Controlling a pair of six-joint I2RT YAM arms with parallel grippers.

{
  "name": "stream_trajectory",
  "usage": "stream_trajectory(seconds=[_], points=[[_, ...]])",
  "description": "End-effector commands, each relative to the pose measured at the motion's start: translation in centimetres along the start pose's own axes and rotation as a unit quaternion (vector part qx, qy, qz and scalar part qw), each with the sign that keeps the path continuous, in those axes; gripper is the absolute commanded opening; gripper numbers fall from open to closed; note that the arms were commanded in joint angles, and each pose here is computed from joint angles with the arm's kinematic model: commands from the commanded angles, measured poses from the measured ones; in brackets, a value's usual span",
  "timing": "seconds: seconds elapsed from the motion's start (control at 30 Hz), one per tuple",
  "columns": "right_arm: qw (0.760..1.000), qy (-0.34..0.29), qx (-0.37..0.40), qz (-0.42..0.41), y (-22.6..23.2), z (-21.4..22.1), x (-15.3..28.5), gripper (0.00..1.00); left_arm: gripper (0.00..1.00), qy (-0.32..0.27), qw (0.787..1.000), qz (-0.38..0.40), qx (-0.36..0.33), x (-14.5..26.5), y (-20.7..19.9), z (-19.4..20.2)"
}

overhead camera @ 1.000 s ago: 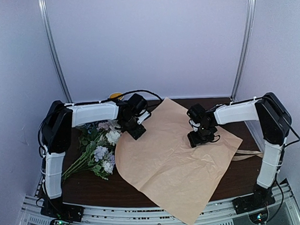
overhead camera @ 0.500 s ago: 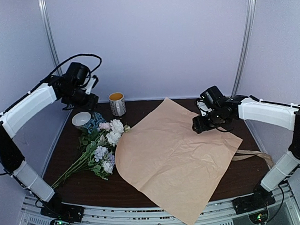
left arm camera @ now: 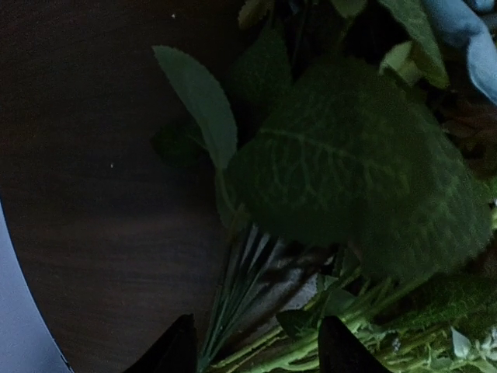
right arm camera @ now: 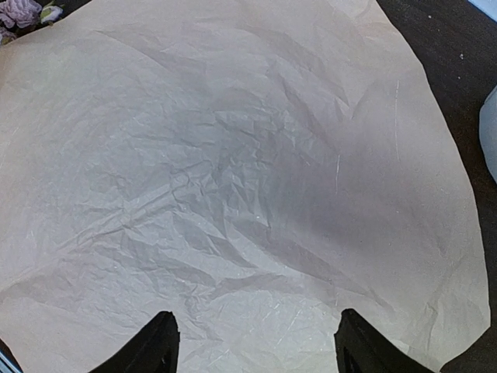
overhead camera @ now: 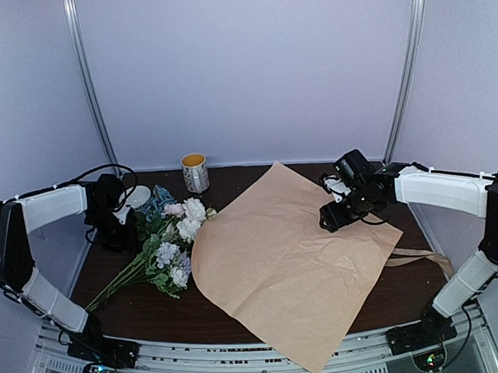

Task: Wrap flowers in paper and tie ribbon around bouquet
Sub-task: Pick up the fake flower from the corner of the board.

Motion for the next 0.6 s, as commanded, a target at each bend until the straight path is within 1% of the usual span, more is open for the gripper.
stream_trajectory(seconds=[0.0,0.13,0.17,0.3,0.4,0.47,0.57], points=[[1.0,0.004,0.007,0.012,-0.4,0.4,-0.2,0.71,0.51,-0.025,1.0,-0.004,0.006,-1.5,0.4,-1.8],[1.0,0.007,0.007,0.012,-0.4,0.4,-0.3,0.71,0.36,-0.022,1.0,-0.02,0.007,-2.3,0.7,-2.3],[1.0,0.009,0.008,0.012,-0.4,0.5,-0.3,0.71,0.35,-0.022,0.999,-0.029,0.007,-2.3,0.8,-2.3],[1.0,0.012,0.009,0.014,-0.4,0.5,-0.4,0.72,0.34,-0.027,0.998,-0.049,0.008,-2.0,1.2,-2.5],[1.0,0.013,0.01,0.016,-0.4,0.5,-0.4,0.72,0.34,-0.012,0.997,-0.074,0.015,-2.3,2.0,-2.4],[1.0,0.014,0.01,0.016,-0.4,0.5,-0.5,0.72,0.33,-0.009,0.997,-0.068,0.021,-2.5,2.2,-2.4],[1.0,0.011,0.011,0.015,-0.5,0.6,-0.4,0.72,0.35,-0.03,0.999,-0.039,0.019,-2.2,1.7,-2.7]])
Point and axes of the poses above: each gripper's point midway between its finger pads, its own x axis back along the fingers, its own y axis along the line the jaws close on, z = x × y, the point moved 8 cm from there along x, back along the fingers, and after that the axes turned 8 degrees about -x, right-handed, at the moved point
